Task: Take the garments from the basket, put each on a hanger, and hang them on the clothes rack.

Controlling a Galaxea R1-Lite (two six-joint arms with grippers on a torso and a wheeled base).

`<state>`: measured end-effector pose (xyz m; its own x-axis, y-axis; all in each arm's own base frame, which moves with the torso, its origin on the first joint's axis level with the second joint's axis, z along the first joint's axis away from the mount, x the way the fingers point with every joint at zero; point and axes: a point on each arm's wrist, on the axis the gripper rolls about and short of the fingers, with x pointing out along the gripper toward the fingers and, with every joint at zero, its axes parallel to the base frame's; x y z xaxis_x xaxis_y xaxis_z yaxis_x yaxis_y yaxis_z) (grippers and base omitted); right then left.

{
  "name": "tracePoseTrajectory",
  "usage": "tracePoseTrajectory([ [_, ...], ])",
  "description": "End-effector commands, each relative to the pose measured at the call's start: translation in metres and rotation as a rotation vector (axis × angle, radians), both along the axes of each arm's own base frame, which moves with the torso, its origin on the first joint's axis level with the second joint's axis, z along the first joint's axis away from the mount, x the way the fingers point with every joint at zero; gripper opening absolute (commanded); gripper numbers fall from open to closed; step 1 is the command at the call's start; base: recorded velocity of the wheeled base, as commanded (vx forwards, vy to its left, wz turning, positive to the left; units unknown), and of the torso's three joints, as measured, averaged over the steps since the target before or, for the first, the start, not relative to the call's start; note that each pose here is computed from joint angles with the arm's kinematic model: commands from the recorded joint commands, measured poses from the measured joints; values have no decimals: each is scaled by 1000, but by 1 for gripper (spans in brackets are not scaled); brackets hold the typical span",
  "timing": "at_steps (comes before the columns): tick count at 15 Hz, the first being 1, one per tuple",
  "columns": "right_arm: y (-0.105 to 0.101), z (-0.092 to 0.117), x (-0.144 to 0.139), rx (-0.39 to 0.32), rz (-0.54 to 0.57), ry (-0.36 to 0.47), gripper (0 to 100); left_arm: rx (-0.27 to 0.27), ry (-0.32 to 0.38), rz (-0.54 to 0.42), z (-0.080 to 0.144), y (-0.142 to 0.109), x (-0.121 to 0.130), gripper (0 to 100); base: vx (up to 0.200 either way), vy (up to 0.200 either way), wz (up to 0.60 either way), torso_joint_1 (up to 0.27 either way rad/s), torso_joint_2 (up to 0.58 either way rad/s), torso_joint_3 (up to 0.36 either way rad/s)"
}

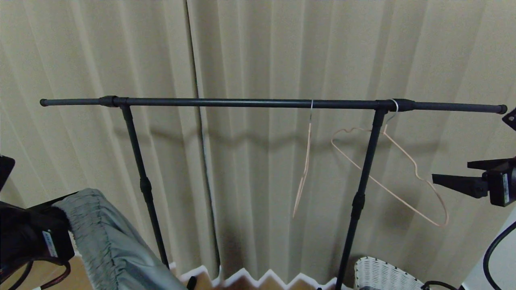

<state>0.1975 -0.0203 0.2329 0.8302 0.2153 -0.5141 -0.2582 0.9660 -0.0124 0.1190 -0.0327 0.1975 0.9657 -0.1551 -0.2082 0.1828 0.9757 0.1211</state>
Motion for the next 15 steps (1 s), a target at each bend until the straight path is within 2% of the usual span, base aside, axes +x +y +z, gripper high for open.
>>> tracePoseTrajectory([
  [1, 0, 6, 35, 12, 21, 92, 100, -2, -4, -11, -1, 0, 1, 0, 0, 0, 0, 0, 0, 0],
  [4, 4, -6, 56, 18, 47, 164, 100, 13, -20, -21, 3, -1, 1, 0, 0, 0, 0, 0, 0, 0],
  [6, 8, -24, 82, 1, 44, 225, 100, 37, -24, -25, 2, -1, 1, 0, 0, 0, 0, 0, 0, 0],
  [10, 13, -41, 117, -24, 35, 274, 100, 37, -27, -28, 3, -1, 0, 0, 0, 0, 0, 0, 0, 0],
  [15, 13, -44, 122, -25, 33, 271, 100, 35, -33, -28, 4, -1, 0, 0, 0, 0, 0, 0, 0, 0],
])
